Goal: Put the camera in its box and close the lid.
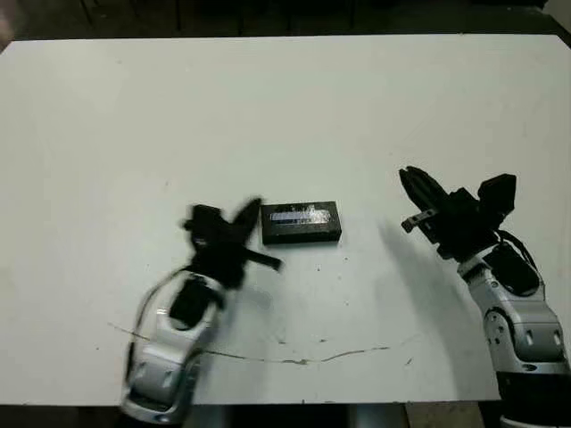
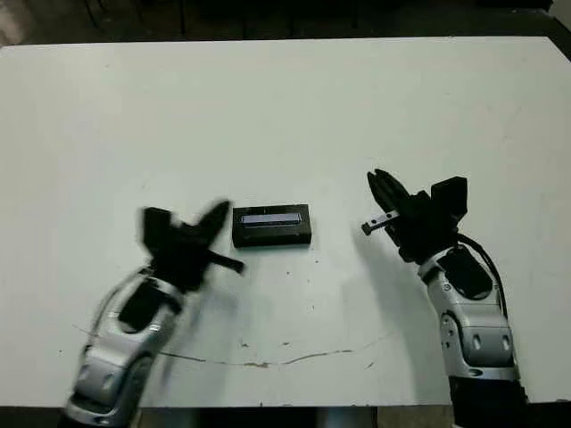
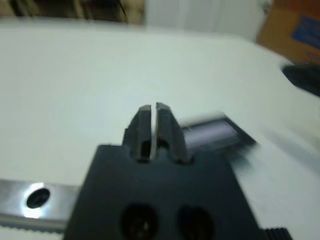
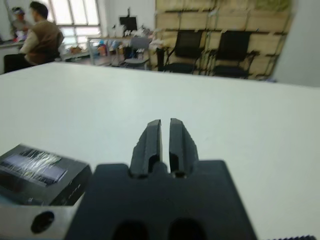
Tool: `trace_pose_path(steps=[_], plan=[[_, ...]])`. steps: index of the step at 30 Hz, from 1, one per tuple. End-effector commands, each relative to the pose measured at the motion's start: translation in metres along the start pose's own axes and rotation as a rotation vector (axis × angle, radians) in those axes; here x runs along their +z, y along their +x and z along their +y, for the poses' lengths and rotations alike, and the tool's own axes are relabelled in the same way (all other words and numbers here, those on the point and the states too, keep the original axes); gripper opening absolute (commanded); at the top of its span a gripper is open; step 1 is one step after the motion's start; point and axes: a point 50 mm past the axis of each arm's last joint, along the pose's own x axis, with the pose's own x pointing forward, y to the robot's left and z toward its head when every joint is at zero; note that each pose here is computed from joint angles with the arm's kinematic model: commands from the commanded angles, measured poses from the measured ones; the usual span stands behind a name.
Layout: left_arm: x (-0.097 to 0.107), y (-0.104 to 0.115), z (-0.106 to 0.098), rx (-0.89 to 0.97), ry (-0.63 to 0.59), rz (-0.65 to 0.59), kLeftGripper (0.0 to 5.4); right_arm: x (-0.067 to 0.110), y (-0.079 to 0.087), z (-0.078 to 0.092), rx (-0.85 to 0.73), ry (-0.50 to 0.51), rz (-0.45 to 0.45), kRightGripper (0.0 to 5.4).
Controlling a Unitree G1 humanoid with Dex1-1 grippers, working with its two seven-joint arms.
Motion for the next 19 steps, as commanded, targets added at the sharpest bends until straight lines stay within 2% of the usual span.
trace_pose_path(steps=[1, 4, 7, 13, 19], plan=[[-0.002, -0.008, 0.034, 0.111, 0.121, -0.057, 0.02, -0.005, -0.003, 0.004, -0.045, -0.017, -0.005, 0.00], [-0.003, -0.011, 0.056, 0.211, 0.179, -0.127, 0.02, -0.010, 0.000, 0.009, -0.065, -0.034, -0.044, 0.00], [-0.006, -0.012, 0.065, 0.284, 0.192, -0.172, 0.02, -0.014, 0.002, 0.016, -0.116, -0.088, -0.070, 0.00], [-0.011, -0.011, 0.065, 0.336, 0.150, -0.203, 0.02, -0.026, 0.007, 0.028, -0.196, -0.121, -0.102, 0.00], [-0.010, -0.010, 0.059, 0.323, 0.126, -0.212, 0.02, -0.029, 0.006, 0.031, -0.212, -0.093, -0.069, 0.00]])
